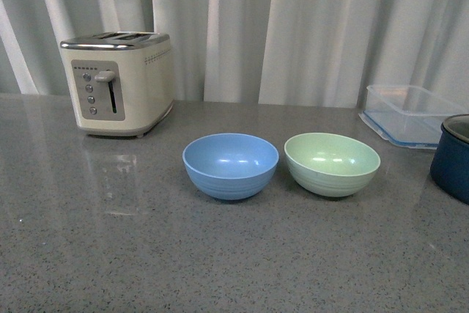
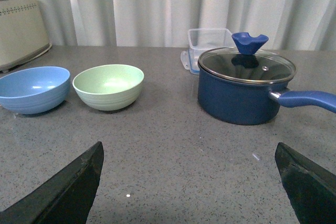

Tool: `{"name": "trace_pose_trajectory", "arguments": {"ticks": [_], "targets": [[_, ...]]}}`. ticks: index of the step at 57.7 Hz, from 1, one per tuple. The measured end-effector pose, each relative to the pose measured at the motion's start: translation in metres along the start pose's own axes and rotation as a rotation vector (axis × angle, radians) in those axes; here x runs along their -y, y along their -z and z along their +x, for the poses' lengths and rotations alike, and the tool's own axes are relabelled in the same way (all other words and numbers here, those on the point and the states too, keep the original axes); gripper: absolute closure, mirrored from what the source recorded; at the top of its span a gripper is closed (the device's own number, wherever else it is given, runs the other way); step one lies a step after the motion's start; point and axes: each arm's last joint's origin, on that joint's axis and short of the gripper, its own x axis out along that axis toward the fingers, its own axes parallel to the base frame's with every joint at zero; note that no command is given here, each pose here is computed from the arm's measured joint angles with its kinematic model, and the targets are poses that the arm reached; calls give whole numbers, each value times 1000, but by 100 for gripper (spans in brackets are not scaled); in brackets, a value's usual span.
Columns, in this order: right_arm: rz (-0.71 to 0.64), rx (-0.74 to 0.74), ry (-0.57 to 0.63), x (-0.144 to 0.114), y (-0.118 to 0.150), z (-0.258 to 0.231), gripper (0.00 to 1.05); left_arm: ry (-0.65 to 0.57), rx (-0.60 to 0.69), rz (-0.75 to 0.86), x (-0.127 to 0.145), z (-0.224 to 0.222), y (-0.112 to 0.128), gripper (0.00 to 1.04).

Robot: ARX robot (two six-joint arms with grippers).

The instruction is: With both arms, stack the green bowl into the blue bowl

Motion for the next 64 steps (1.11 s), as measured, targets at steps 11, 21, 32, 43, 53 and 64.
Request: {"name": "trace_pose_trajectory", "arguments": {"ticks": [11, 21, 32, 43, 53, 64], "targets": [[0, 0, 0, 0, 0, 0, 10, 0, -5, 0, 0, 0, 0, 92], [0, 0, 0, 0, 0, 0, 10, 0, -4, 0, 0, 0, 0, 56], [14, -229, -249, -6, -12, 10, 10, 2, -4, 0, 0, 0, 0, 15], [38, -292, -292, -15, -55, 46, 10, 0, -4, 1, 0, 0, 0, 7], [25, -378, -182, -27, -87, 111, 10, 0, -4, 1, 0, 0, 0, 7], [50, -597, -131, -38, -96, 191, 10, 0, -4, 1, 0, 0, 0, 7]]}}
